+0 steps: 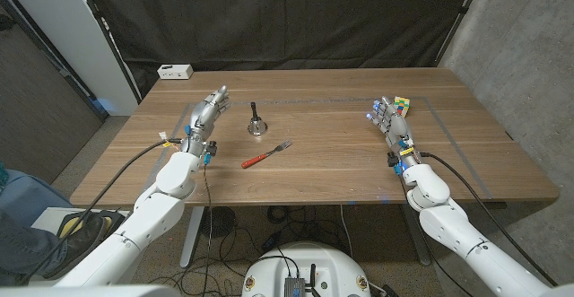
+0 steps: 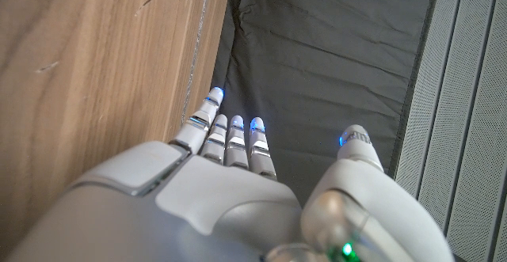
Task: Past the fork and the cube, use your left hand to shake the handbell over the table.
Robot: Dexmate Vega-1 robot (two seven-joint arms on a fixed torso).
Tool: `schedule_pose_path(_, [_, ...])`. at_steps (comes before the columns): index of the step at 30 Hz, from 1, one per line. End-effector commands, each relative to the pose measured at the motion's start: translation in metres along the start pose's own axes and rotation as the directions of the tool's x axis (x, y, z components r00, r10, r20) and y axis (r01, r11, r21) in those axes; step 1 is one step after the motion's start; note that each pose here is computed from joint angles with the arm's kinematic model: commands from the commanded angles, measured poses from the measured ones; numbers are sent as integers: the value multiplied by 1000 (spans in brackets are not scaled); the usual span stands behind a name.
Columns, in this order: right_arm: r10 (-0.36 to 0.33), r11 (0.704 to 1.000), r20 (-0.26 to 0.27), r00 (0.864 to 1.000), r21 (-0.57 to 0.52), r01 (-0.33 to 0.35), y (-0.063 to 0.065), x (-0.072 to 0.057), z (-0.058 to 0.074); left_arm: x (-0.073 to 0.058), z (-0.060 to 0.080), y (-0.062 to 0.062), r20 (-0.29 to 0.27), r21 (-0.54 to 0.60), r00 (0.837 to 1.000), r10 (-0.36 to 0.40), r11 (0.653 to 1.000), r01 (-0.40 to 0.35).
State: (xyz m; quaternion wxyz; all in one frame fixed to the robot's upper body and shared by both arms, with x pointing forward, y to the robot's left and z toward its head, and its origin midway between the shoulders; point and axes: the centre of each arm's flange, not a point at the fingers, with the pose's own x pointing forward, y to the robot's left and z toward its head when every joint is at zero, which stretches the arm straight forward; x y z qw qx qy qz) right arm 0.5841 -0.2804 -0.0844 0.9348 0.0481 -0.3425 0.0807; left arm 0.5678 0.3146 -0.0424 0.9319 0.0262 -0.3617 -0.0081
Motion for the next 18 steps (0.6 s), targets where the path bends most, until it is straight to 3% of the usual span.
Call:
schedule_pose_path(1, [1, 1000, -12, 1000, 12, -1, 3, 0, -5, -8, -12, 4, -14, -57, 1000, 15, 998, -15])
schedule_pose_path(18, [21, 1000, -20, 1000, 5, -21, 9, 8, -6, -15, -16, 7, -15, -64, 1000, 27, 998, -28])
